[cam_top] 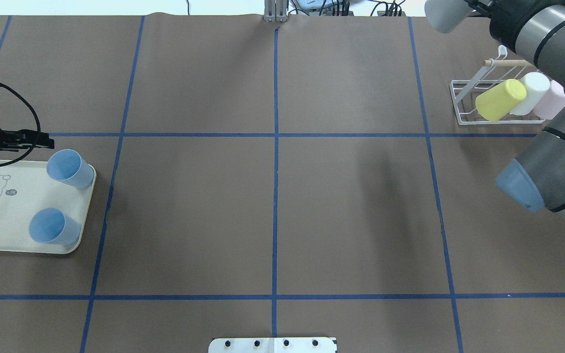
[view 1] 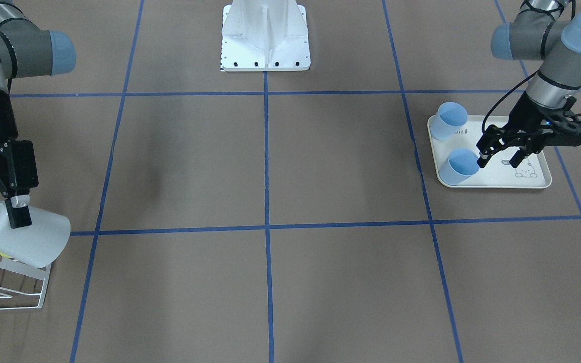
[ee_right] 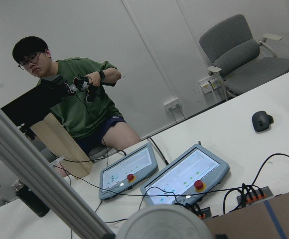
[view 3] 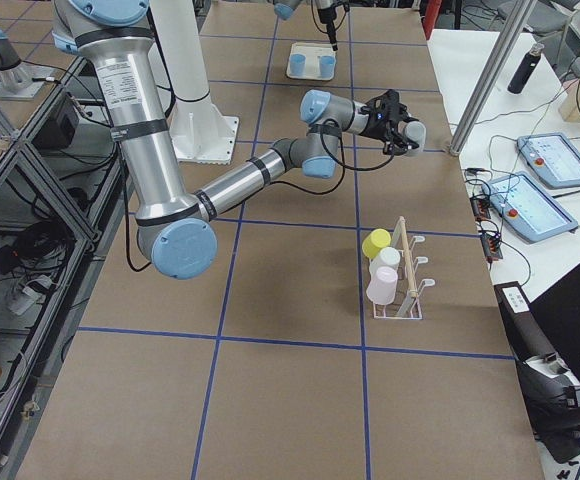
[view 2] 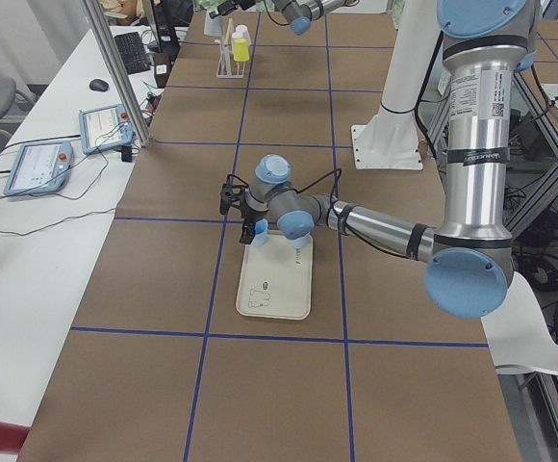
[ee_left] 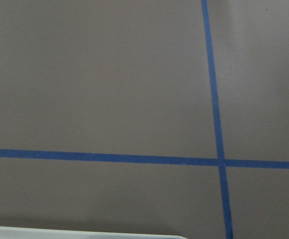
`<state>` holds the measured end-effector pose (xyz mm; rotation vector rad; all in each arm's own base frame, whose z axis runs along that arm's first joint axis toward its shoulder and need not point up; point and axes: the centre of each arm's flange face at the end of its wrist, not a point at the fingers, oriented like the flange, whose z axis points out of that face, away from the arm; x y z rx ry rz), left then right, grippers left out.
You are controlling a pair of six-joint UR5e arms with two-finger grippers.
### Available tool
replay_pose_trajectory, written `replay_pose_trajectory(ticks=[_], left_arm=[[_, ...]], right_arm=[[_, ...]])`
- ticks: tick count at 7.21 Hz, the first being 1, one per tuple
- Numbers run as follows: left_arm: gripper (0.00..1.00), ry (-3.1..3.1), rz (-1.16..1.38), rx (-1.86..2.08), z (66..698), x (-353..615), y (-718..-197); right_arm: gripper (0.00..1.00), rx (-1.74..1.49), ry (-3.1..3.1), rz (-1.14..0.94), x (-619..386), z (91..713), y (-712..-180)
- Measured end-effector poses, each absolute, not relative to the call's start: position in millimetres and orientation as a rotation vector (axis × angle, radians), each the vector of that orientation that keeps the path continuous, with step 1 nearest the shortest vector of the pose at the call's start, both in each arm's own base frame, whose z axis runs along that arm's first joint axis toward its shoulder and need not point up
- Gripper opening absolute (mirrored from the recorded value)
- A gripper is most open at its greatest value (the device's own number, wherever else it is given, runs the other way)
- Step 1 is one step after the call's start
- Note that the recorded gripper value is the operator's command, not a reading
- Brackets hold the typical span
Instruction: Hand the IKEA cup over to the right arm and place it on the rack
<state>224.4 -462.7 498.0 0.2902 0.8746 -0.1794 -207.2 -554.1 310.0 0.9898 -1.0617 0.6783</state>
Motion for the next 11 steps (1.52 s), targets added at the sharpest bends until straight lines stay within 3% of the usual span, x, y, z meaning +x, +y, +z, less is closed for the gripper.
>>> replay_pose_trajectory(ticks=[2,3,4,5,11], left_arm=[[0.78,0.847,-0.152,0.241,504,244,-454],[0.58,0.843,-0.142,0.228,507,250,-451],[0.18,0.841,-0.134,0.218,509,256,-450],[0.0,0.841,-0.128,0.21,509,260,-448],[0.0,0.892,-0.113,0.163,445,262,-450]], right_arm=[[0.18,1.011,-0.966,0.667,-188,335,-570],[0.18,1.014,-0.939,0.674,-180,343,-576],[0.18,1.019,-0.916,0.676,-173,350,-581],[0.18,1.025,-0.888,0.67,-167,357,-585],[0.18,0.958,-0.74,0.661,-151,435,-597]])
